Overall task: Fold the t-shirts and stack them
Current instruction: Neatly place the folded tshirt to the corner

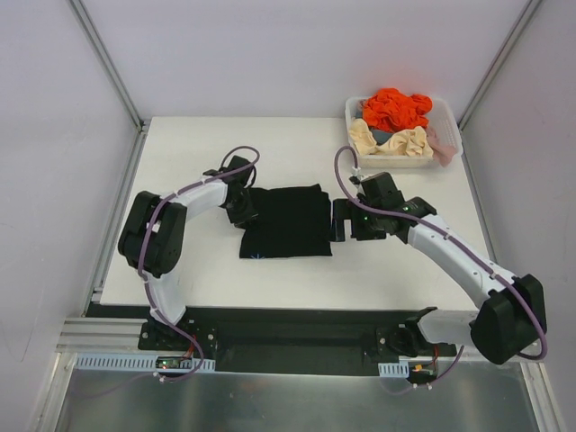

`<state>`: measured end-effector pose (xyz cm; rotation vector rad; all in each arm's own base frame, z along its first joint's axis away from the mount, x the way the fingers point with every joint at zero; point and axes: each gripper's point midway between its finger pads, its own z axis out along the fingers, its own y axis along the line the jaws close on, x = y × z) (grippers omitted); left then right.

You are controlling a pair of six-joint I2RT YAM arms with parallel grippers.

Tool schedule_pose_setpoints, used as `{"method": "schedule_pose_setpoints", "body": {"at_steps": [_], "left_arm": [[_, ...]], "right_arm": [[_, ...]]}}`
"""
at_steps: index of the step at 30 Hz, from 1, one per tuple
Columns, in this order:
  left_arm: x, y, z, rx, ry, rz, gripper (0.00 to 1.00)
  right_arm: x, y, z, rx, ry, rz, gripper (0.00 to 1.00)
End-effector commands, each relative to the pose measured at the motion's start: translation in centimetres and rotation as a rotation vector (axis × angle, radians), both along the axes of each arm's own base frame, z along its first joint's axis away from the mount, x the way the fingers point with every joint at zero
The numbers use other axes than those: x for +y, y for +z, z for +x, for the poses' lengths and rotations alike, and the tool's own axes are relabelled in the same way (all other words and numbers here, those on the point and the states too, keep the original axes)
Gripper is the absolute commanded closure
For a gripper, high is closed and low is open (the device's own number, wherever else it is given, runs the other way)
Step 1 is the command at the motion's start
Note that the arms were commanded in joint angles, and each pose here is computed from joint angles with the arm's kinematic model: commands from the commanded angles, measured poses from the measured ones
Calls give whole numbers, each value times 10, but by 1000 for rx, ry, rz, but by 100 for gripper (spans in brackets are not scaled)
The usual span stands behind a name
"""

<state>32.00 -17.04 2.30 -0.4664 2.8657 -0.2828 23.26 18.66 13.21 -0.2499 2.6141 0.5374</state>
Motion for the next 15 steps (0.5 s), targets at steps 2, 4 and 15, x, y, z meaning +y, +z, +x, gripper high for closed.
{"method": "schedule_pose_setpoints", "body": {"at_steps": [2, 4, 15], "left_arm": [[6, 0, 18, -9, -7, 49, 92], [20, -1, 22, -16, -2, 135, 100], [105, 20, 79, -34, 104, 419, 100]], "right_arm": [[2, 9, 14, -26, 11, -17, 3], [1, 5, 17, -22, 4, -33, 3], [1, -8, 35, -4, 9, -99, 3]]}}
